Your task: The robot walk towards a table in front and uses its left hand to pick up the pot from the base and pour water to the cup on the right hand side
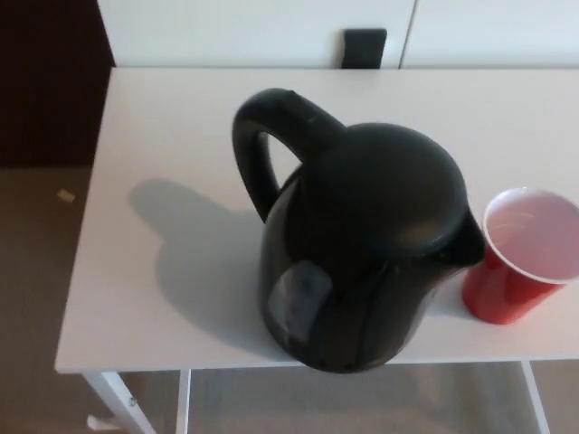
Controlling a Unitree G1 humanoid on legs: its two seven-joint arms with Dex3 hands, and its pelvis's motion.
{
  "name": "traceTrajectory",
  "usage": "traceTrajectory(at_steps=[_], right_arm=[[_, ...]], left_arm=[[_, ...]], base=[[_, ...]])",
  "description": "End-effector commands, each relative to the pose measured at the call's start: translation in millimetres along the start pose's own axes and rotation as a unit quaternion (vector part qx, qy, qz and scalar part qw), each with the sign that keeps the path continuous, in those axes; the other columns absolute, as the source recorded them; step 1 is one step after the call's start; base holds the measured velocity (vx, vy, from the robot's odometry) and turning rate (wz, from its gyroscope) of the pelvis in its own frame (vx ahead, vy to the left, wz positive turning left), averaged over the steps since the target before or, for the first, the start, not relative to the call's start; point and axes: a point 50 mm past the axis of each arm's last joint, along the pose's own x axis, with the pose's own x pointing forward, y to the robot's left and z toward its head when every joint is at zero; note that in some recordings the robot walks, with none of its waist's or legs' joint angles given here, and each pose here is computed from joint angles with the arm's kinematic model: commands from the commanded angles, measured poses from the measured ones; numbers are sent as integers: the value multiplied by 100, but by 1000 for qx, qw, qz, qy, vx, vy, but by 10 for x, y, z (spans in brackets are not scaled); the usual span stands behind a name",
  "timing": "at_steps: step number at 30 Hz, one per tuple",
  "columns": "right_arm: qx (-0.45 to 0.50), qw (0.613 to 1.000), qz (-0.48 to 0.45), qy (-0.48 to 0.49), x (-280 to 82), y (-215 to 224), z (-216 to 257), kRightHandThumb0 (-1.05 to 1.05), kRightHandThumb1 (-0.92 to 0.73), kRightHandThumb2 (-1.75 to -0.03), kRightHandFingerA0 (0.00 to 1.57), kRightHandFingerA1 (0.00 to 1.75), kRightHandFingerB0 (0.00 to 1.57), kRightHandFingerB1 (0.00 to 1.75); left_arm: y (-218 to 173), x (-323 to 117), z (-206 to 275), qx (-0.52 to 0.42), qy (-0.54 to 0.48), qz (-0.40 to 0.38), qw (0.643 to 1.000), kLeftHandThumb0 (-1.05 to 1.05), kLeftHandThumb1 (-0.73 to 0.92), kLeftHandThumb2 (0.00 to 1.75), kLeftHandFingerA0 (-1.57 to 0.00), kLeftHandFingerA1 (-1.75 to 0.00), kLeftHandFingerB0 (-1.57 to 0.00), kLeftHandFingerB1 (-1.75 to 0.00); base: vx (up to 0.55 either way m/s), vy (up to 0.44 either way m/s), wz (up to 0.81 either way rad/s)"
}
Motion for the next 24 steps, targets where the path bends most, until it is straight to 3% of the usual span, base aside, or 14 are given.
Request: traceTrajectory(at_steps=[1, 2, 3, 4, 5, 7, 8, 9, 19, 20, 21, 22, 23, 24], right_arm=[[9, 1000, -10, 4, 28, -19, 31, -54, -68, -62, 32, 56, 16, 34], [0, 1000, -10, 4, 29, -10, 33, -44, -46, -98, 28, 62, 2, 47], [-3, 1000, -10, 3, 30, -6, 34, -44, -46, -98, 28, 62, 2, 47], [-3, 1000, -11, 2, 27, -6, 34, -54, -68, -60, 31, 55, 16, 34], [-4, 1000, -9, 2, 26, -7, 30, -58, -52, -88, 22, 56, 8, 45], [-9, 1000, -5, 5, 25, -9, 24, -59, -52, -89, 21, 56, 7, 44], [-10, 1000, -5, 5, 25, -9, 23, -59, -52, -89, 21, 56, 7, 44], [-9, 1000, -9, 6, 25, -8, 21, -56, -68, -60, 29, 52, 17, 32], [-12, 1000, -18, -3, 66, -11, 98, -59, -69, -61, 31, 54, 16, 33], [-12, 1000, -18, -4, 68, -13, 102, -61, -51, -89, 28, 59, 10, 45], [-12, 1000, -19, -4, 67, -14, 102, -61, -51, -89, 28, 59, 10, 45], [-9, 1000, -19, -6, 80, -13, 123, -57, -69, -62, 31, 54, 17, 33], [-7, 1000, -19, -6, 85, -12, 133, -57, -69, -62, 31, 54, 17, 33], [-9, 1000, -14, -7, 64, -8, 103, -43, -46, -97, 27, 61, 2, 47]], left_arm=[[81, 10, 19, 8, 7, 6, 1000, -12, 34, 50, -81, -49, -60, -44], [83, 6, 15, 2, 6, 6, 1000, -10, 35, 50, -81, -49, -60, -45], [84, 4, 14, 0, 5, 6, 1000, -10, 35, 50, -81, -49, -60, -45], [84, 1, 11, 1, 4, 5, 1000, -11, 34, 50, -81, -49, -60, -45], [83, 1, 9, -2, 5, 7, 1000, -9, 34, 50, -82, -49, -61, -45], [80, 2, 7, -6, 5, 10, 1000, -9, 34, 50, -82, -50, -61, -45], [81, 2, 7, -6, 5, 9, 1000, -9, 34, 50, -82, -50, -61, -45], [85, -1, 12, 8, 2, 9, 1000, -13, 34, 48, -86, -49, -62, -44], [98, 36, 77, -10, -3, 9, 1000, -7, 35, 48, -87, -50, -62, -44], [101, 37, 84, -5, -4, 9, 1000, -9, 35, 48, -87, -50, -62, -44], [103, 36, 85, 1, -5, 9, 1000, -9, 35, 48, -87, -50, -62, -44], [113, 43, 101, 2, -5, 9, 1000, -10, 35, 48, -85, -49, -61, -44], [117, 46, 108, 3, -6, 9, 1000, -10, 35, 48, -85, -49, -61, -44], [109, 31, 67, -4, 0, 11, 1000, -7, 35, 48, -87, -50, -61, -44]], base=[[0, 0, 0], [0, 0, 0], [0, 0, 0], [0, 0, 0], [-118, -75, 7], [-22, -82, -4], [51, 99, 24], [44, 131, 1], [37, 51, -6], [51, 226, -2], [26, 272, -55], [27, 267, -6], [25, 261, 23], [-14, 179, 14]])
